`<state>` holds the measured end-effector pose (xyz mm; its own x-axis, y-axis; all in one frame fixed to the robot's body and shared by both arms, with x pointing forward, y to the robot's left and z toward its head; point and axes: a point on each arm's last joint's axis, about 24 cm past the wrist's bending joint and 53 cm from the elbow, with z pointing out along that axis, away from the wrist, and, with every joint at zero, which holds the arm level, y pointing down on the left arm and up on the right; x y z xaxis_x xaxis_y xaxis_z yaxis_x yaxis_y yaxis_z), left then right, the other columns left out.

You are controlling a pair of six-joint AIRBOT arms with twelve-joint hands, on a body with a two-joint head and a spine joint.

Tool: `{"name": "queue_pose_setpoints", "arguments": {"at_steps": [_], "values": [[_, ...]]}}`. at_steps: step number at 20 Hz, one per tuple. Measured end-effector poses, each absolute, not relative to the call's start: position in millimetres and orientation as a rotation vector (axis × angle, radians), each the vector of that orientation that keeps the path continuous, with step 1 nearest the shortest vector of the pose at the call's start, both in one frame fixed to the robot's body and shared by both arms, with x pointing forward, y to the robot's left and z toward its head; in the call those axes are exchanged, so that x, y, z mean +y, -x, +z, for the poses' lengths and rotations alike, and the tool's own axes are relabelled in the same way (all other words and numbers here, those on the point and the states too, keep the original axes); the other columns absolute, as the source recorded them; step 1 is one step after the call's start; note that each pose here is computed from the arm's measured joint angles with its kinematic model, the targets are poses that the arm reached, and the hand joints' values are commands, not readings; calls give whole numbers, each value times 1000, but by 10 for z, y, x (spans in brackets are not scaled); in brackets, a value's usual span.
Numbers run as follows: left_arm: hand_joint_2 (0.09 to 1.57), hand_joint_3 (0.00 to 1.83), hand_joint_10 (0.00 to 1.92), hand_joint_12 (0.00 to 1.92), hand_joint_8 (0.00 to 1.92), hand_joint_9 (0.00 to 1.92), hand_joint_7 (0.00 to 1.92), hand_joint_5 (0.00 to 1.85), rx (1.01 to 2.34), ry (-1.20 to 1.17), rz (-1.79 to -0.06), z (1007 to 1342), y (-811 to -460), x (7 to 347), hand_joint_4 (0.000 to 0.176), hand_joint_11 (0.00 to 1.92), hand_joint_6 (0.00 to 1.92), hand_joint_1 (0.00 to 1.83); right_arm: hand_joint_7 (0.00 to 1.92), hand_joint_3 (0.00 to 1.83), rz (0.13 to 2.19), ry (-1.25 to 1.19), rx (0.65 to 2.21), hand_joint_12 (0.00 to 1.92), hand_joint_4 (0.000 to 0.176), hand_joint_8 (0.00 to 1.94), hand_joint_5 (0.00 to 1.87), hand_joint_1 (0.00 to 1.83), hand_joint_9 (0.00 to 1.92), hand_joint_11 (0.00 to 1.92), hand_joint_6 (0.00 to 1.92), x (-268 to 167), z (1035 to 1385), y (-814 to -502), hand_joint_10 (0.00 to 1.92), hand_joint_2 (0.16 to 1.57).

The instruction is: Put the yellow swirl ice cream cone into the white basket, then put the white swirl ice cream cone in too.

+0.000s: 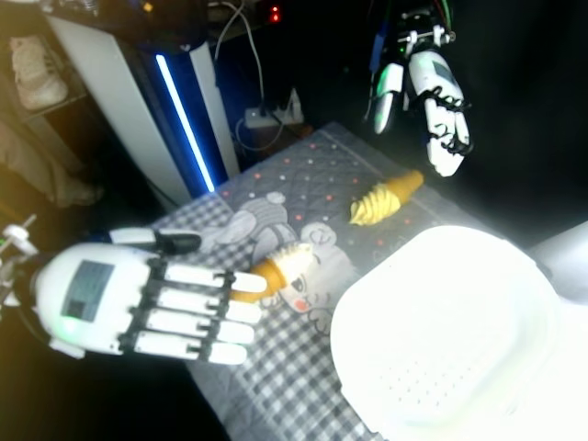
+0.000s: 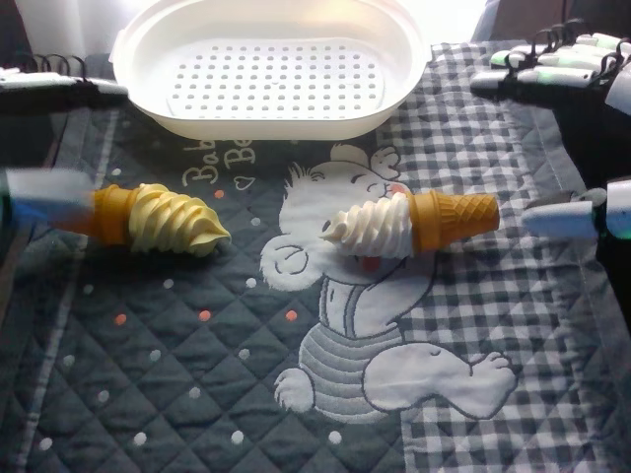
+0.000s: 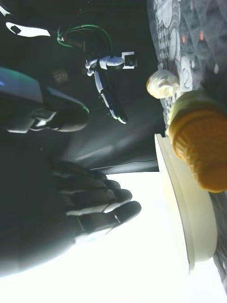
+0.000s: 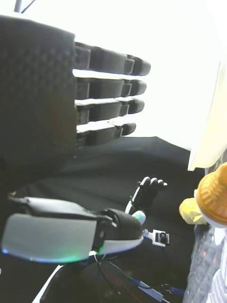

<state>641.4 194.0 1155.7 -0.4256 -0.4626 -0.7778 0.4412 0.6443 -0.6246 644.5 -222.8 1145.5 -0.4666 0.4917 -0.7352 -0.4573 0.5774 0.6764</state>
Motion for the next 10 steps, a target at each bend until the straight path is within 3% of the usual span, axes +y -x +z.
{"name": "queue_pose_setpoints", "arguments": {"at_steps": [1, 2, 4, 6, 8, 9, 10], "values": [[910, 0, 25, 868, 3, 284, 338, 395, 1748, 12, -1000, 11547, -6422, 1924, 35, 0, 1, 780, 194, 14, 1104, -29, 1736, 485, 60, 5, 318, 762, 188, 48, 1, -2225, 11452, -6444, 19, 1060], [894, 0, 27, 886, 0, 313, 335, 391, 1762, 8, -994, 11497, -6458, 1895, 50, 12, 0, 762, 218, 11, 1104, -23, 1738, 495, 26, 11, 333, 806, 217, 76, 5, -2218, 11438, -6446, 25, 1064], [849, 0, 10, 908, 0, 312, 334, 389, 1786, -9, -980, 11440, -6487, 1846, 48, 14, 0, 774, 217, 0, 1109, -22, 1740, 429, 31, 1, 332, 806, 198, 79, 0, -2197, 11420, -6440, 2, 1070], [825, 0, 7, 986, 1, 340, 352, 390, 1814, -63, -945, 11384, -6572, 1758, 50, 26, 0, 771, 211, 0, 1108, -17, 1744, 402, 75, 0, 315, 809, 176, 63, 0, -2190, 11398, -6444, 0, 1066], [829, 0, 7, 1045, 2, 371, 350, 373, 1844, -98, -901, 11305, -6674, 1702, 75, 20, 0, 687, 208, 0, 1109, -21, 1743, 394, 63, 2, 323, 856, 174, 56, 4, -2194, 11402, -6447, 1, 1066], [830, 0, 5, 1015, 1, 388, 356, 356, 1885, -133, -853, 11185, -6719, 1664, 96, 55, 0, 650, 215, 0, 1112, -20, 1745, 402, 57, 4, 331, 860, 189, 74, 6, -2188, 11398, -6442, 6, 1062], [821, 0, 4, 1001, 4, 392, 367, 361, 1915, -158, -820, 11100, -6727, 1642, 99, 55, 3, 667, 214, 0, 1113, -18, 1747, 405, 54, 3, 328, 849, 196, 87, 4, -2185, 11395, -6438, 8, 1062]]}}
